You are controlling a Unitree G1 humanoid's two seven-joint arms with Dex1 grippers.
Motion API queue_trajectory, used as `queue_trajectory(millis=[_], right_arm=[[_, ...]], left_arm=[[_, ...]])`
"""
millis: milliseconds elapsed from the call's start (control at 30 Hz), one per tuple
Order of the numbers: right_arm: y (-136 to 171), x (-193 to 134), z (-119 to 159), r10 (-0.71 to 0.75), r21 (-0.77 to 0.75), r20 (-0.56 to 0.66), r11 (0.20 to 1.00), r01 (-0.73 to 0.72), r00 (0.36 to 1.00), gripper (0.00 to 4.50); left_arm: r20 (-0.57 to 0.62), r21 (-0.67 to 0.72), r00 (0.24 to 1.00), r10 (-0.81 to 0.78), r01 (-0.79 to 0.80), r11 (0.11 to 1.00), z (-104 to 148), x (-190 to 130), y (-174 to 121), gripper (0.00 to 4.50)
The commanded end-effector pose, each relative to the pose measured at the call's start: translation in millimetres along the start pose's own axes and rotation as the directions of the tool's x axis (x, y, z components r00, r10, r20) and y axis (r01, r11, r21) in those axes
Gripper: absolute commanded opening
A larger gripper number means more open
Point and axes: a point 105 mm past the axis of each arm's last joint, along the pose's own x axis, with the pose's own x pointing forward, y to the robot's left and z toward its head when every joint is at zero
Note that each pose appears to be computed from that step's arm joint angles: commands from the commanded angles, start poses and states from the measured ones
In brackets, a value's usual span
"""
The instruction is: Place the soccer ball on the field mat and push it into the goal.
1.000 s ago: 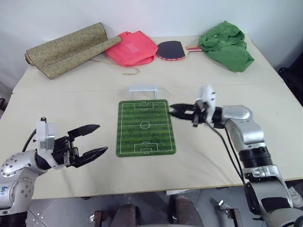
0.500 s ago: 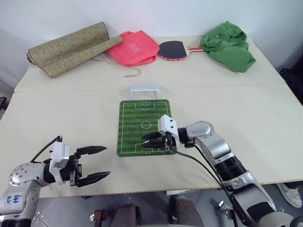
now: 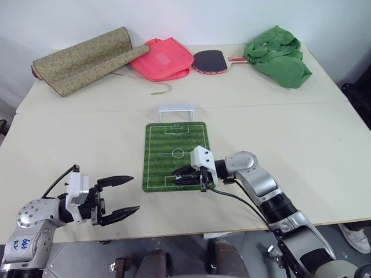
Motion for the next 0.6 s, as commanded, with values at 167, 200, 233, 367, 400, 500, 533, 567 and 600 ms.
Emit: queue_trajectory(millis=[167, 200, 233, 367, 400, 500, 533, 567, 600], right_arm=[[-2.0, 6.6, -10.0, 0.006, 0.011, -0.041, 1.0, -0.006, 0.999, 0.71], [-2.3, 6.8, -9.5, 0.007, 0.017, -0.035, 1.0, -0.006, 0.999, 1.06], [-3.3, 6.8, -8.5, 0.003, 0.007, -0.028, 1.0, -0.002, 1.0, 1.43], [-3.5, 6.9, -7.0, 0.008, 0.0, -0.016, 1.0, -0.008, 1.0, 2.63], [-4.0, 7.0, -6.4, 0.005, -0.008, -0.013, 1.0, -0.005, 1.0, 2.92], [-2.1, 8.1, -1.6, 0.026, -0.026, 0.013, 0.999, -0.025, 1.0, 3.94], [-1.7, 8.3, -1.0, 0.029, -0.027, 0.017, 0.999, -0.028, 0.999, 4.3], [-2.8, 8.4, 0.2, 0.022, -0.028, 0.023, 0.999, -0.021, 1.0, 4.44], [-3.6, 8.4, 1.8, 0.019, -0.03, 0.029, 0.999, -0.018, 0.999, 4.44]], left_arm=[[0.006, 0.038, 1.0, 0.015, -0.016, 0.999, 8.3, -4.4, -0.8, 4.5], [0.005, 0.038, 1.0, 0.016, -0.016, 0.999, 8.3, -4.8, -0.7, 4.5], [0.004, 0.038, 1.0, 0.017, -0.017, 0.999, 8.3, -5.1, -0.6, 4.5], [0.003, 0.04, 1.0, 0.022, -0.023, 0.999, 8.5, -5.2, -0.1, 4.5], [0.003, 0.041, 1.0, 0.023, -0.023, 0.999, 8.7, -5.5, 0.0, 4.5], [0.006, 0.041, 0.999, 0.033, -0.033, 0.999, 8.6, -6.2, 0.5, 4.5], [0.006, 0.041, 0.999, 0.034, -0.034, 0.999, 8.5, -6.3, 0.4, 4.5], [0.006, 0.04, 0.999, 0.035, -0.035, 0.999, 8.3, -6.3, 0.2, 4.5], [0.008, 0.038, 0.999, 0.035, -0.035, 0.999, 8.0, -6.0, 0.0, 4.5]])
